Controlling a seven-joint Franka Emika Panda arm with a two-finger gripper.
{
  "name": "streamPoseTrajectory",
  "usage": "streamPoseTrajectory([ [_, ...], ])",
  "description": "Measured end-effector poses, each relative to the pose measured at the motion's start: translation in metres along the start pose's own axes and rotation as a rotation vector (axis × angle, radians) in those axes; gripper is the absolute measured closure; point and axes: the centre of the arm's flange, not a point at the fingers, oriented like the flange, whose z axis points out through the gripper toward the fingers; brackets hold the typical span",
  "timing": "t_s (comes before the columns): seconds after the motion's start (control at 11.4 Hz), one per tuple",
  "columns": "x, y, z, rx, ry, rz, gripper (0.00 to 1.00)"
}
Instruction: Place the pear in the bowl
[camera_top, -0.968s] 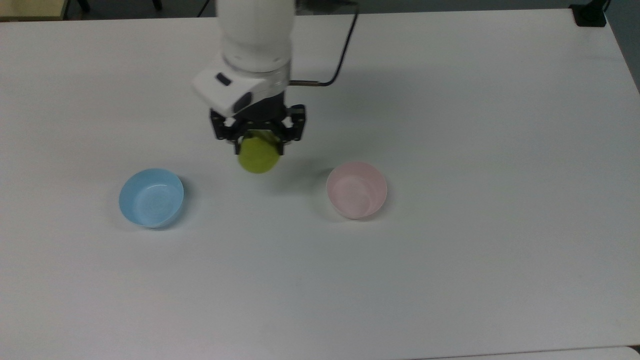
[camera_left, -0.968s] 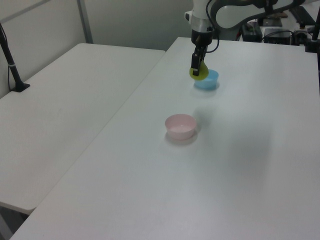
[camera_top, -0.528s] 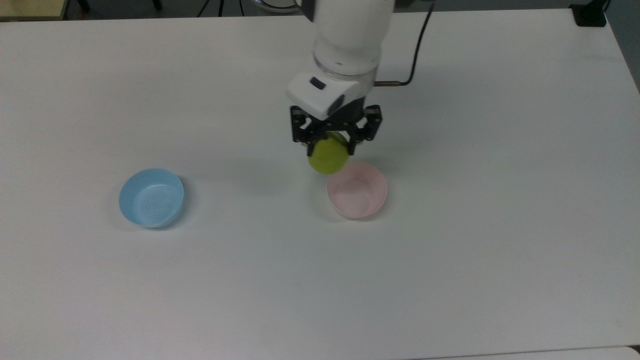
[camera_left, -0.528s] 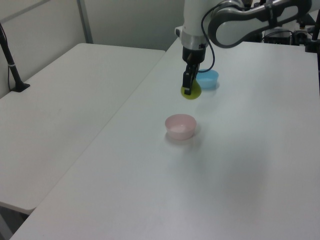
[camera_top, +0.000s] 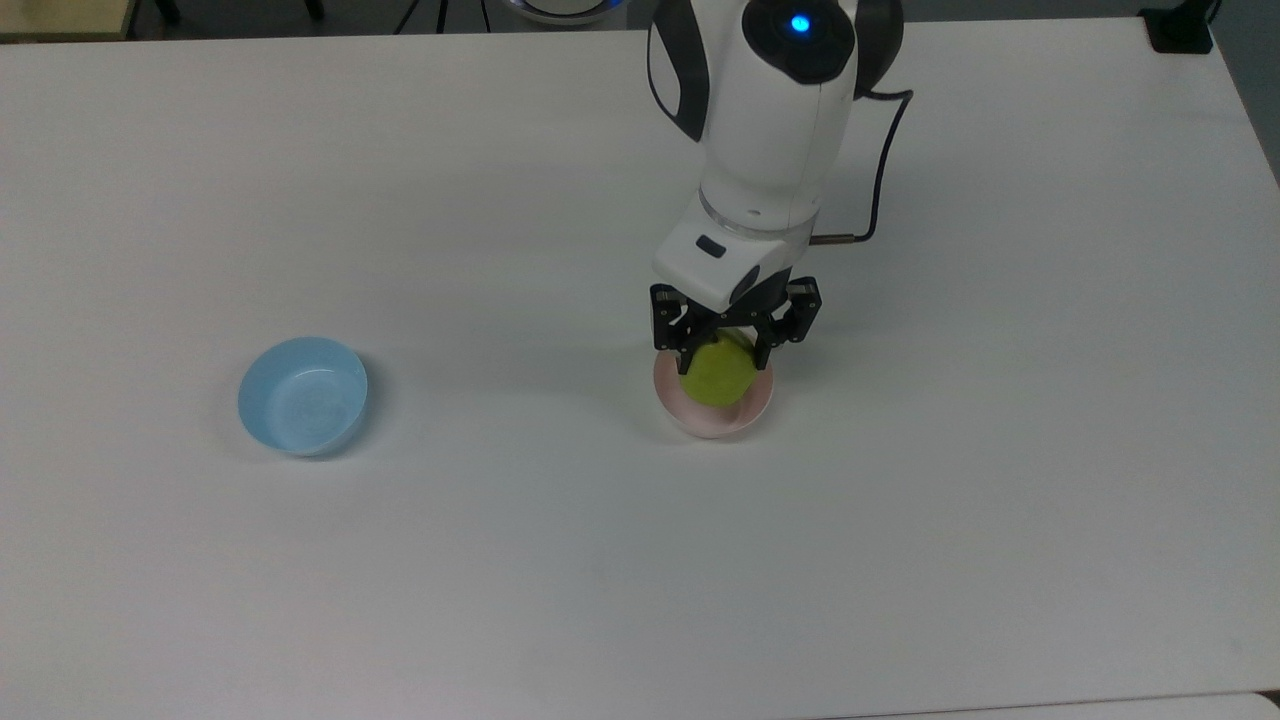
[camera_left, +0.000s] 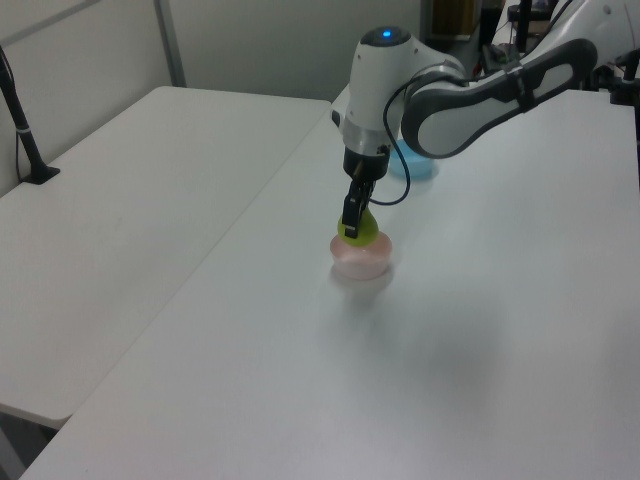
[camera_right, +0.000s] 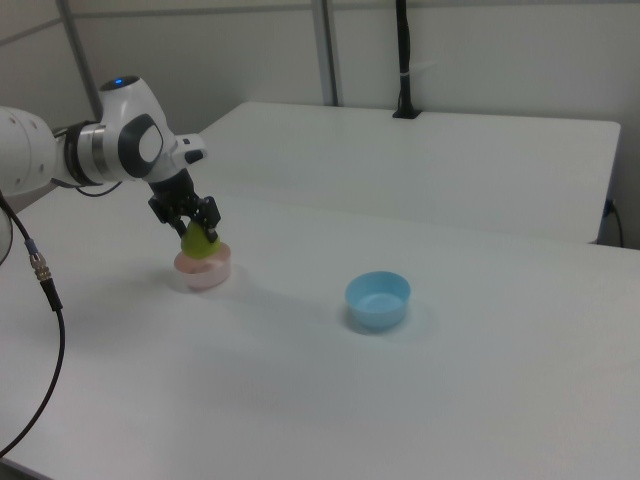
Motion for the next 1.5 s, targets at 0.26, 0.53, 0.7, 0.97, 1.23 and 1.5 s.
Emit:
streamPoseTrajectory([
  [0.26, -0.002, -0.007, 0.033, -0.001, -0.019, -0.011, 0.27],
  [0.53, -0.007, -0.008, 0.048, -0.006, -0.042, -0.013, 0.27],
  [0.7, -0.007, -0.007, 0.049, -0.007, -0.045, -0.012, 0.19],
  [0.97, -0.004, -0.001, 0.041, -0.011, -0.031, -0.003, 0.0],
  [1.23, 0.005, 0.032, -0.01, -0.014, 0.022, 0.044, 0.0],
  [1.5, -0.004, 0.092, -0.089, -0.036, -0.009, 0.083, 0.0],
])
